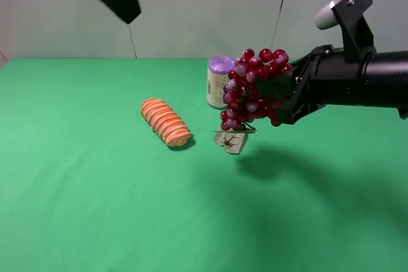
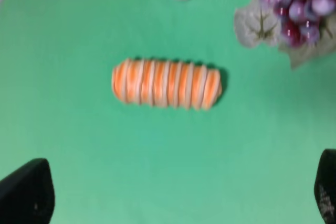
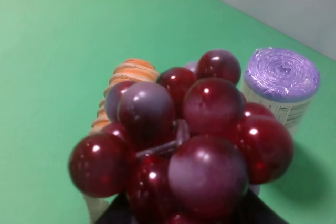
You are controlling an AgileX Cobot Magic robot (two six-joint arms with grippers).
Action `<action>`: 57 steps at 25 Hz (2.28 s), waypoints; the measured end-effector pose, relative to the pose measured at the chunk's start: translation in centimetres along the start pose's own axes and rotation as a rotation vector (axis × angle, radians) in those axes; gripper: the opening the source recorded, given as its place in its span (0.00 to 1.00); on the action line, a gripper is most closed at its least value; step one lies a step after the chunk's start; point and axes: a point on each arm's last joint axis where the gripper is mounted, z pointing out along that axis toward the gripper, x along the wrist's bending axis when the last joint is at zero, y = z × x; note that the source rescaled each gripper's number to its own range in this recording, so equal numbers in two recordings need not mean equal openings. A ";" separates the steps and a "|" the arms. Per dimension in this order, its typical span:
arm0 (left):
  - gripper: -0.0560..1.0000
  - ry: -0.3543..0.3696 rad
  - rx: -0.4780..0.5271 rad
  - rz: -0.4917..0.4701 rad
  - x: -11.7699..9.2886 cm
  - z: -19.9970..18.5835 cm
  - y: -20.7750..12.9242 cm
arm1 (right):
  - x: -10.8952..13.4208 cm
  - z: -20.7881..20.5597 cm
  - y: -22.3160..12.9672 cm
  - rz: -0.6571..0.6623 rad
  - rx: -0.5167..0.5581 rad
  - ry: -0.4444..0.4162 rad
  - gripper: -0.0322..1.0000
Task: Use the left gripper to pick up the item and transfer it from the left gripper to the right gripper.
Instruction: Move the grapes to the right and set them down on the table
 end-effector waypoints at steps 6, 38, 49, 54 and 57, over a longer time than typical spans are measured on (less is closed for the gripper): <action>1.00 0.000 0.022 -0.054 -0.8 -1.3 -4.8 | 0.0 0.0 0.0 0.000 0.000 0.000 0.07; 1.00 -0.021 -0.323 -0.278 -6.0 -1.1 -31.0 | -0.1 0.0 0.0 0.000 0.002 -0.006 0.07; 1.00 -0.031 -0.335 -0.282 -6.2 -1.0 -31.3 | -0.2 0.0 -0.1 0.000 0.012 -0.027 0.07; 1.00 -0.032 -0.340 -0.282 -6.2 -1.0 -31.2 | -0.2 0.0 -0.1 0.000 0.012 -0.027 0.07; 1.00 -0.032 -0.340 -0.282 -6.2 -1.0 -31.2 | -0.2 0.0 -0.1 0.000 0.012 -0.027 0.05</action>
